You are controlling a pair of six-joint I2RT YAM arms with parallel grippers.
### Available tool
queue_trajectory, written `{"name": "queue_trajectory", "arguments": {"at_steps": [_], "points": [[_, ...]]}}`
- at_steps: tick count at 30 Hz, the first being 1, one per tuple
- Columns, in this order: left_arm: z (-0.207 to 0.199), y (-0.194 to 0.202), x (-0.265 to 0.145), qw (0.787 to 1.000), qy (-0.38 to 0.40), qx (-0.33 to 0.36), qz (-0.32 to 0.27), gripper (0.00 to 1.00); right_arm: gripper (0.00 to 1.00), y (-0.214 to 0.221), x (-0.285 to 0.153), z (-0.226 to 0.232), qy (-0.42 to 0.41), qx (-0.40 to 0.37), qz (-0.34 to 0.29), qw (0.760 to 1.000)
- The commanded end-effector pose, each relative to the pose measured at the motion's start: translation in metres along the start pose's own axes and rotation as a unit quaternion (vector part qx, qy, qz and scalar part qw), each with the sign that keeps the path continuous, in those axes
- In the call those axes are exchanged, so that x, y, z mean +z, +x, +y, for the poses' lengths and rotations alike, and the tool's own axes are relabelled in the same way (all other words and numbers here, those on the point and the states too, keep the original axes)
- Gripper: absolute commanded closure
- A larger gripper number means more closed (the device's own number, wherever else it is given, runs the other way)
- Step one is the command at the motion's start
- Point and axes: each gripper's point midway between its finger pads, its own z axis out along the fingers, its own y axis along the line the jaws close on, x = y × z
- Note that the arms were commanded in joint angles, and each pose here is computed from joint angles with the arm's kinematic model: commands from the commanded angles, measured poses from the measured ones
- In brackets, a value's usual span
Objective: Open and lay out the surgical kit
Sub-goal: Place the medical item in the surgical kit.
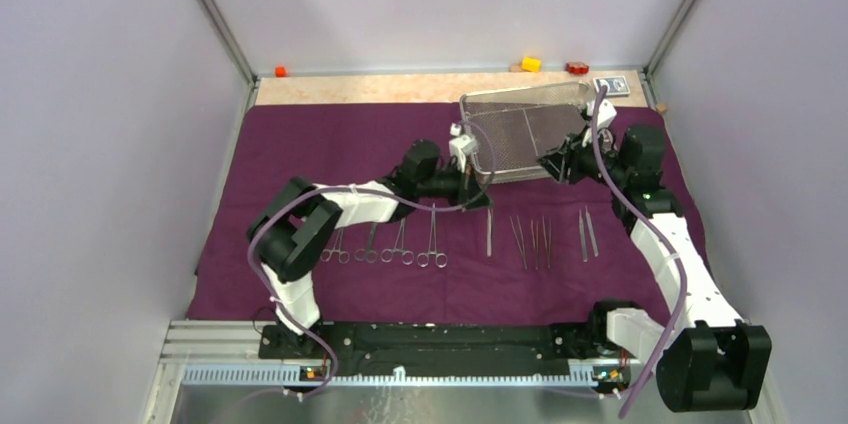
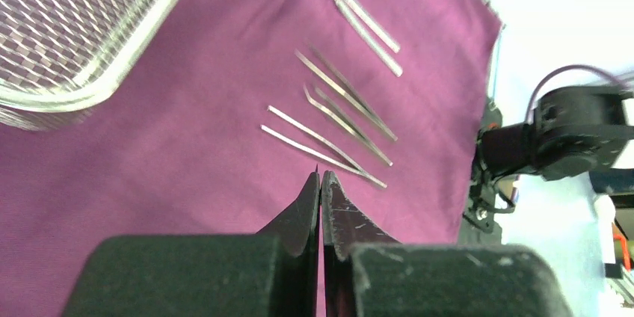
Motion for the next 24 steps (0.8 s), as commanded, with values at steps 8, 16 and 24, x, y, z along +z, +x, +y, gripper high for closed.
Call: {"name": "queue_trajectory", "arguments": {"at_steps": [8,16,24], "points": [[-0.054,-0.104,-0.073,0.978,0.090,0.099,-0.161,1.00,0.55,0.013,0.015,0.084,-0.193,0.028,0.003,0.981],[-0.052,-0.110,-0.073,0.979,0.082,0.082,-0.166,1.00,0.48,0.026,0.037,0.109,-0.187,-0.006,0.033,0.982],[-0.041,-0.108,-0.066,0.984,0.068,0.052,-0.159,1.00,0.47,0.039,0.058,0.110,-0.159,-0.004,0.067,0.985]]}}
